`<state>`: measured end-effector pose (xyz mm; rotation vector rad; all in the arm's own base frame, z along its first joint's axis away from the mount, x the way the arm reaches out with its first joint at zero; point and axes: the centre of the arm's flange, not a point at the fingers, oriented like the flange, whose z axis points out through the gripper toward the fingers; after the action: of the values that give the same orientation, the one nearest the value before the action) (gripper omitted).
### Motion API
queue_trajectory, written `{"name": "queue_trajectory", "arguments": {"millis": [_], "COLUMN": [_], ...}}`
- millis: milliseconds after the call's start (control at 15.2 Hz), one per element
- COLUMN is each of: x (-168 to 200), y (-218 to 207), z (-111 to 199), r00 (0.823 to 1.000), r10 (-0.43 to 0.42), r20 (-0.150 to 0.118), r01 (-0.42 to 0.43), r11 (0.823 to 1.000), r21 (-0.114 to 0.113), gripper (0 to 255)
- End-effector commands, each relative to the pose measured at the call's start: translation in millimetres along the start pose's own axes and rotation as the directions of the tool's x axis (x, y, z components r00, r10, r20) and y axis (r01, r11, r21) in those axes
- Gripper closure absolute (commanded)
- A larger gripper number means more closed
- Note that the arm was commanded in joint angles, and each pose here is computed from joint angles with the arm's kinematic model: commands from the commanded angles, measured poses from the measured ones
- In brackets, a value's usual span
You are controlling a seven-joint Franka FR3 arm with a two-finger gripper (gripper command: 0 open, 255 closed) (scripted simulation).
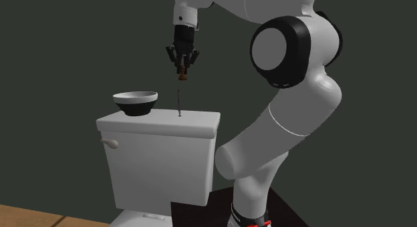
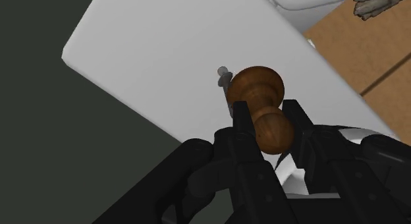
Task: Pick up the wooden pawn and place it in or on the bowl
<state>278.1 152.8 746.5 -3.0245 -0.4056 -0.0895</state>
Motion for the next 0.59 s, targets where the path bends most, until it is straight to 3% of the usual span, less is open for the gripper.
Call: {"name": "queue_trajectory", "arguments": {"millis": [0, 528], "x": [22, 107], "y": [-17, -79], "z": [0, 8], "r00": [1.0, 1.0], "r10": [0.0, 0.0], "r20": [0.0, 0.0], "r01": [0.0, 0.0], "r11": [1.0, 1.0], "r21": [0.001, 0.001], "gripper": [255, 255]}}
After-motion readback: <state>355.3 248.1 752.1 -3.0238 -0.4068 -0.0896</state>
